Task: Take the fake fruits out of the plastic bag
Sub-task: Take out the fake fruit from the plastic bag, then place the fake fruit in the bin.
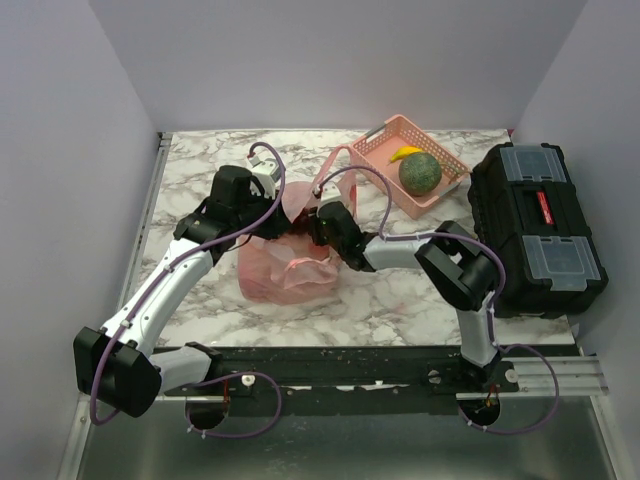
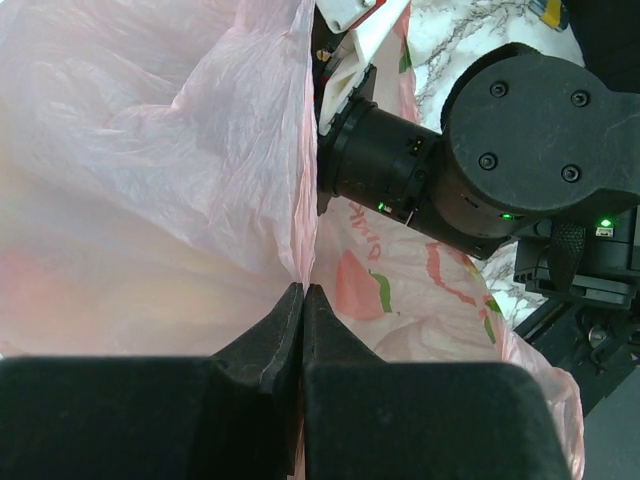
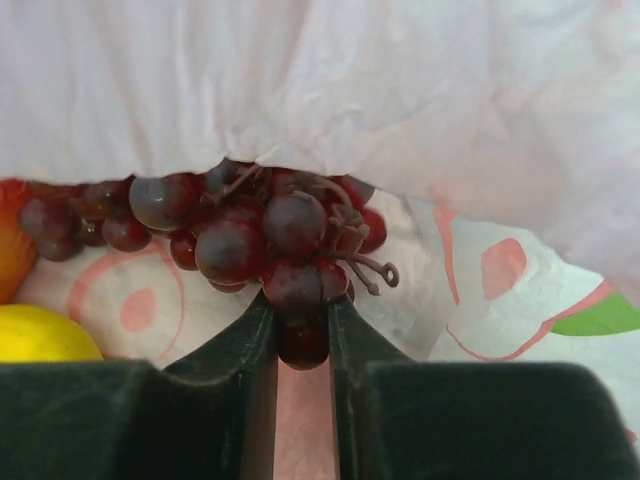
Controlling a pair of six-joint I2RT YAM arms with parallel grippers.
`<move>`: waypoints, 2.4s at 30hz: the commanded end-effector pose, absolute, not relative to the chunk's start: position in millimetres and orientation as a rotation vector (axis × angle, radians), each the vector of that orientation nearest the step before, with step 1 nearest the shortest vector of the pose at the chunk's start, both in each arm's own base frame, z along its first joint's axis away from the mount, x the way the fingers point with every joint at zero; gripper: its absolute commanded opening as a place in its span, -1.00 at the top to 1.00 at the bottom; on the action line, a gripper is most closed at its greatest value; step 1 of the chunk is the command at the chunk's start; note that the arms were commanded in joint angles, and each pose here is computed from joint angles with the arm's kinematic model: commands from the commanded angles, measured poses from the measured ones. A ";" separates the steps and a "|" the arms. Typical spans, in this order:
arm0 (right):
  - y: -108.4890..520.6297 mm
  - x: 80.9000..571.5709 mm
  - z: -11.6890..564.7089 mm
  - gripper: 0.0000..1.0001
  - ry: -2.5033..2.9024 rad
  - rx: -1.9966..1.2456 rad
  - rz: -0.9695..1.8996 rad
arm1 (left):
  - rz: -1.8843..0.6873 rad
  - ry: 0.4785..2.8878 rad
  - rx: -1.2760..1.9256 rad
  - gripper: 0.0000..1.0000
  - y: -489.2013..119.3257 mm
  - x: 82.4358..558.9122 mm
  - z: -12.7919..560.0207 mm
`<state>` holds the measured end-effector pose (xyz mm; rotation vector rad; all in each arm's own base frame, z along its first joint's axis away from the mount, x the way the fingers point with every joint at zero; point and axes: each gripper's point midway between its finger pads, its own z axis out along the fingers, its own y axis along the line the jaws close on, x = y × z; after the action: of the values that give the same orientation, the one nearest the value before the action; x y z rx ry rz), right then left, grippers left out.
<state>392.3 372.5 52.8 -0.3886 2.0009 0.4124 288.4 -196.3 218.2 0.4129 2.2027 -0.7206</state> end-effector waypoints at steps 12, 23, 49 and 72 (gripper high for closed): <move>373.1 379.2 126.2 0.99 1.895 -0.309 0.561 | -0.750 2.156 0.431 1.00 -202.3 287.7 232.9; 360.7 349.0 176.2 0.99 1.835 -0.289 0.697 | -0.746 2.173 0.428 1.00 -202.6 289.4 228.4; 298.2 283.6 231.5 0.99 1.808 -0.307 0.746 | -0.654 2.177 0.375 1.00 -190.3 296.6 229.1; 172.8 271.1 309.6 0.99 1.580 -0.021 0.411 | -0.657 2.216 0.363 1.00 -191.6 298.4 222.2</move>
<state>267.4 203.7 315.5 -0.0994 1.5945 0.5521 295.6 -189.2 212.8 0.3685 2.2325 -0.6539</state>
